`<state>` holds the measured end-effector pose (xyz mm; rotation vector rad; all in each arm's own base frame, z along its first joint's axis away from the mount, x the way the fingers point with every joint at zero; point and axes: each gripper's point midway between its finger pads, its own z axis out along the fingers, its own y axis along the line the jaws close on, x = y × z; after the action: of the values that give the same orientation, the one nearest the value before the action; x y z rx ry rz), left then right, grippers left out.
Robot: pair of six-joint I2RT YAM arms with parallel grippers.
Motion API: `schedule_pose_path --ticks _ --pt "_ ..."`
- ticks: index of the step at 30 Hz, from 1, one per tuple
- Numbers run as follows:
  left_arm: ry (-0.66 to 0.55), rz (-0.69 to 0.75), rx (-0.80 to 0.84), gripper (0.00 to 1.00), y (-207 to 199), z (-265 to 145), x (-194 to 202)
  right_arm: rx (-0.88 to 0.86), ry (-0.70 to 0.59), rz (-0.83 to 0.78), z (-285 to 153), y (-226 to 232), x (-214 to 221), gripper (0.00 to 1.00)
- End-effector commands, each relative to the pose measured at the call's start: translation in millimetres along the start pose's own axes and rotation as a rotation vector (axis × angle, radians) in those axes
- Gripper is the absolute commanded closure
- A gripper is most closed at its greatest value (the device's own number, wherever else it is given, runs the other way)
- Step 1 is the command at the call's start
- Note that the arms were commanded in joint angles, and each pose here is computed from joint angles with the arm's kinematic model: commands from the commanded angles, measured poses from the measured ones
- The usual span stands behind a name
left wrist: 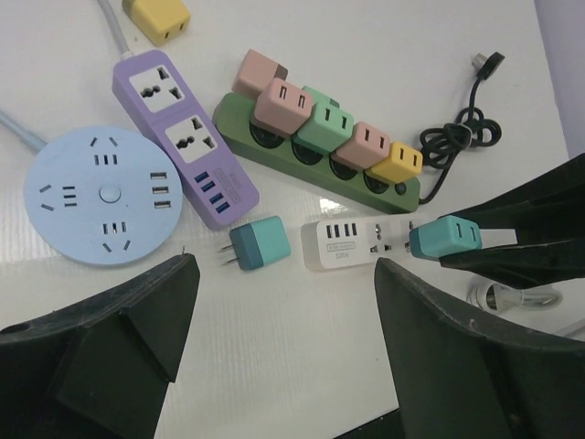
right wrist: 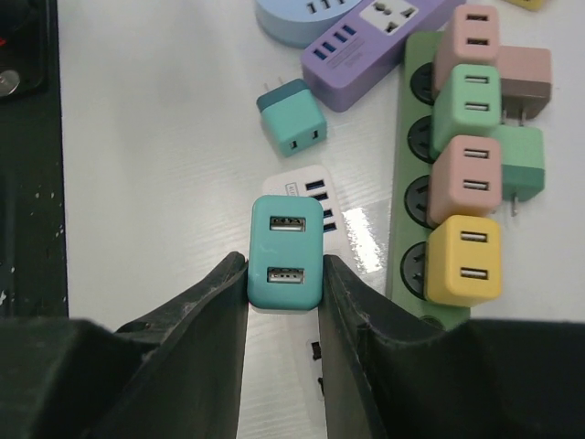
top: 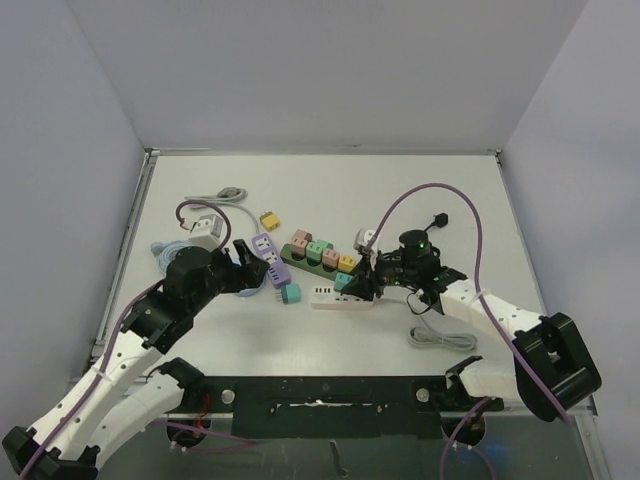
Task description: Insert the plug
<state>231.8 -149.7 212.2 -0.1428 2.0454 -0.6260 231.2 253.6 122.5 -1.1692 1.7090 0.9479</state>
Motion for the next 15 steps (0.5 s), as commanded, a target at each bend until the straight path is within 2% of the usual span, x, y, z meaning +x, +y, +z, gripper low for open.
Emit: schedule_pose_path --ticks 1,6,15 --pt "0.011 -0.031 0.095 0.24 -19.2 5.8 0.0 -0.144 -0.027 -0.102 2.8 14.9 -6.5 1.00" --pt "0.026 -0.039 0.094 0.24 -18.2 9.2 5.5 -0.082 0.011 -0.110 7.7 -0.7 5.3 1.00" --pt "0.034 -0.051 0.085 0.24 -16.0 13.0 9.1 -0.069 0.074 -0.136 13.6 -11.0 27.6 1.00"
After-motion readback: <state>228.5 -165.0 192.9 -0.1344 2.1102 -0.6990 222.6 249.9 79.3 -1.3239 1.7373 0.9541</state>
